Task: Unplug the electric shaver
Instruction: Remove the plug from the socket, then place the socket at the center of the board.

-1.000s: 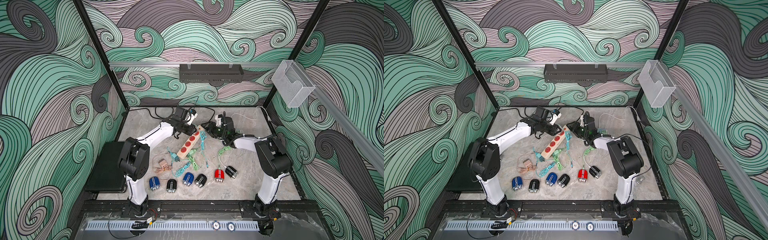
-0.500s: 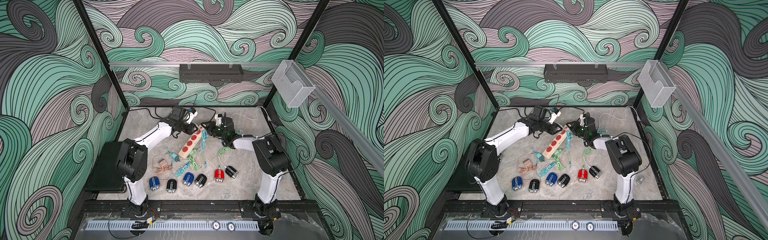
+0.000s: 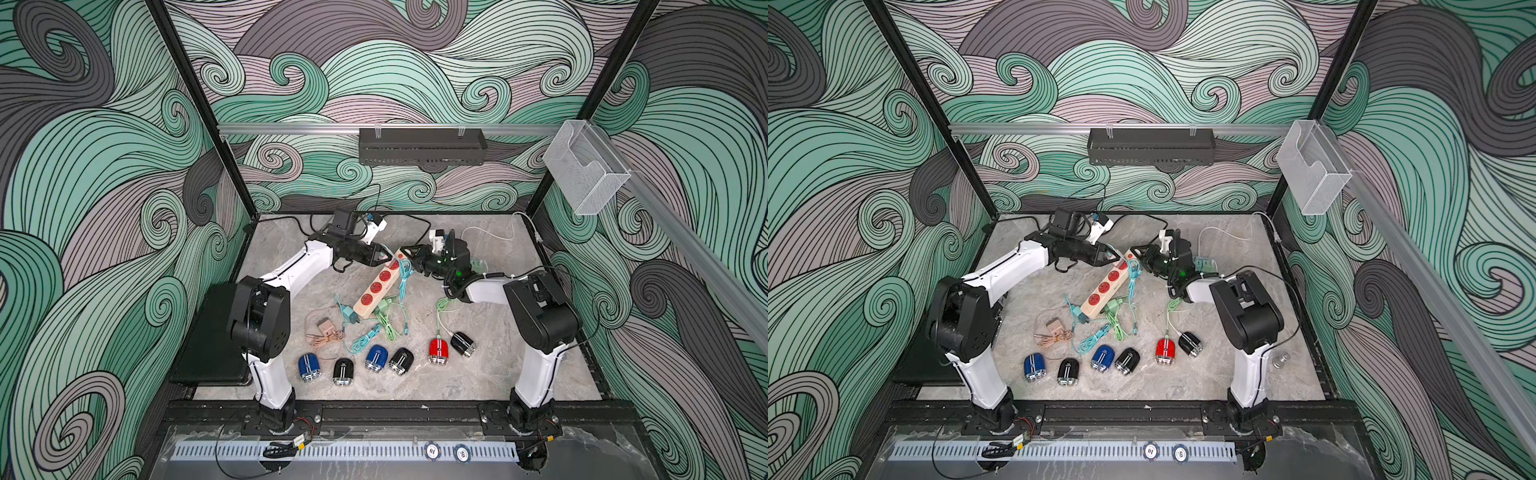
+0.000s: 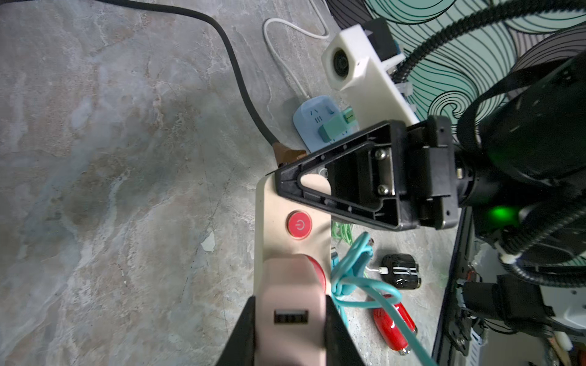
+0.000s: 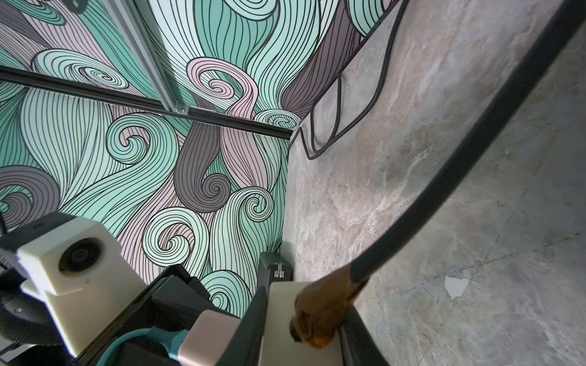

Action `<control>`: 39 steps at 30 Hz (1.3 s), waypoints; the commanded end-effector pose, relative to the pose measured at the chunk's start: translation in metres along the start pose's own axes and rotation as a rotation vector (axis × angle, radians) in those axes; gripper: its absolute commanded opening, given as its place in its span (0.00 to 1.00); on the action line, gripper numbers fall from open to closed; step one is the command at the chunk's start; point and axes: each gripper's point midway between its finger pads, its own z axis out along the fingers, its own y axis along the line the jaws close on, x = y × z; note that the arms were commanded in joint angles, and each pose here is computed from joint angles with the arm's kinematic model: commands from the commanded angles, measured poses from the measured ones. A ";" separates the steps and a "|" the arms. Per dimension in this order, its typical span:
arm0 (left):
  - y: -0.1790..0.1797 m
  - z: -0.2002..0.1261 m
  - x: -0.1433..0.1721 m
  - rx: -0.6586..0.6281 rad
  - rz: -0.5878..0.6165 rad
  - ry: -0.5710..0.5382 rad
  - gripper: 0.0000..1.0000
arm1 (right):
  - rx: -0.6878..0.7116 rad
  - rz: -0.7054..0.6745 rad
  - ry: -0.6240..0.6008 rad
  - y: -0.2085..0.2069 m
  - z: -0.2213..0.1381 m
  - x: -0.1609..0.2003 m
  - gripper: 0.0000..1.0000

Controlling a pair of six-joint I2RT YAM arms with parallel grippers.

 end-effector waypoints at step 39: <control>-0.112 -0.043 -0.004 -0.016 0.389 -0.050 0.00 | 0.094 0.104 -0.283 -0.028 0.012 -0.051 0.13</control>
